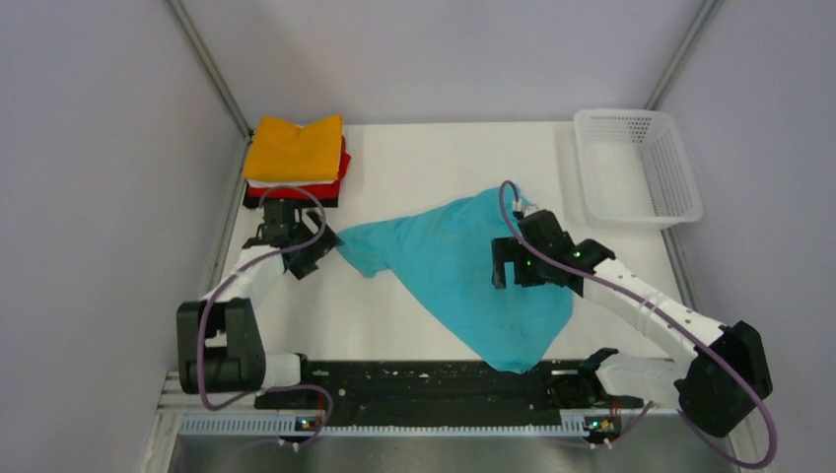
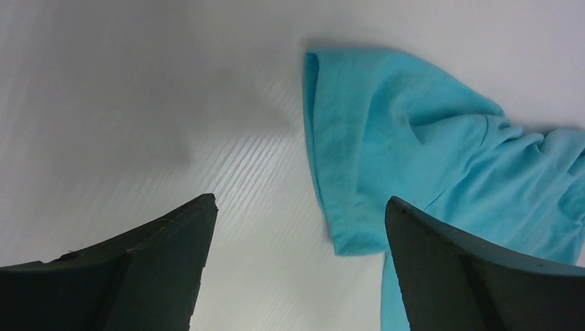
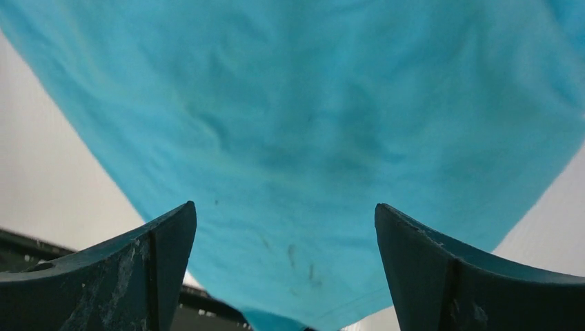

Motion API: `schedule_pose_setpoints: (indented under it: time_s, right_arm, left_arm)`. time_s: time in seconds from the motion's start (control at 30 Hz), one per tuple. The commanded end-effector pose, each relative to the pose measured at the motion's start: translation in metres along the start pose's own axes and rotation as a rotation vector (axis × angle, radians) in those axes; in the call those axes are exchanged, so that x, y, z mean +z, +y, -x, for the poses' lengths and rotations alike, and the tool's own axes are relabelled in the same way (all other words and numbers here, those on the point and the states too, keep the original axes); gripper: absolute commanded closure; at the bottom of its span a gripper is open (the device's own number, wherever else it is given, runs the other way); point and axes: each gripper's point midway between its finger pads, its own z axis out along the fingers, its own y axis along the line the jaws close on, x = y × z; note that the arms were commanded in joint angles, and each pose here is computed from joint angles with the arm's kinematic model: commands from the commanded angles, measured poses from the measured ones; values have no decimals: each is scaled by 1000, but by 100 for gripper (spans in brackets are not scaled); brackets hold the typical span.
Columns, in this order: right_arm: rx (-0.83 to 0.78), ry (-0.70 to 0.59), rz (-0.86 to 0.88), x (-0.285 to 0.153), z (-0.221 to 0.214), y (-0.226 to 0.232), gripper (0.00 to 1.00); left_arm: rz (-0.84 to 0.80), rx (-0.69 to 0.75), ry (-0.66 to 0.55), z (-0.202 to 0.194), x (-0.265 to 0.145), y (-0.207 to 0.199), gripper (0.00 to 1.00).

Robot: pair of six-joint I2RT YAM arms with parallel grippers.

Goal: Fold and stack the t-shirts
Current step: Flatten out the tshirt

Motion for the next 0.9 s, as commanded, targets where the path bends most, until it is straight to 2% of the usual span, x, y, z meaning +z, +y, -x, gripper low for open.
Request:
schedule_pose_setpoints:
  time_s: [0.0, 0.13, 0.27, 0.37, 0.43, 0.47, 0.53, 0.57, 0.73, 0.87]
  right_arm:
    - [85, 148, 94, -9, -62, 27, 1]
    - [171, 222, -4, 5, -100, 9, 1]
    - [241, 214, -86, 27, -101, -4, 1]
    - [301, 192, -118, 44, -93, -15, 1]
    - [328, 165, -140, 57, -82, -27, 1]
    - [344, 165, -156, 65, -77, -35, 1]
    - [371, 135, -168, 79, -54, -46, 1]
    - [373, 106, -183, 86, -40, -53, 1]
    - [377, -3, -169, 132, 41, -73, 1]
    - [307, -52, -145, 170, 111, -77, 2]
  left_arm:
    - [-94, 18, 43, 24, 28, -39, 5]
    - [-50, 6, 131, 12, 56, -37, 13]
    - [20, 19, 157, 4, 73, -28, 21]
    - [50, 7, 186, 2, 86, -25, 44]
    - [56, 24, 202, -7, 93, -31, 52]
    - [65, 29, 207, -9, 96, -31, 64]
    - [85, 41, 213, -11, 98, -32, 97]
    - [96, 54, 208, -12, 98, -32, 100]
    - [142, 17, 167, -18, 73, -24, 100]
    - [132, -19, 143, -48, 40, -19, 100]
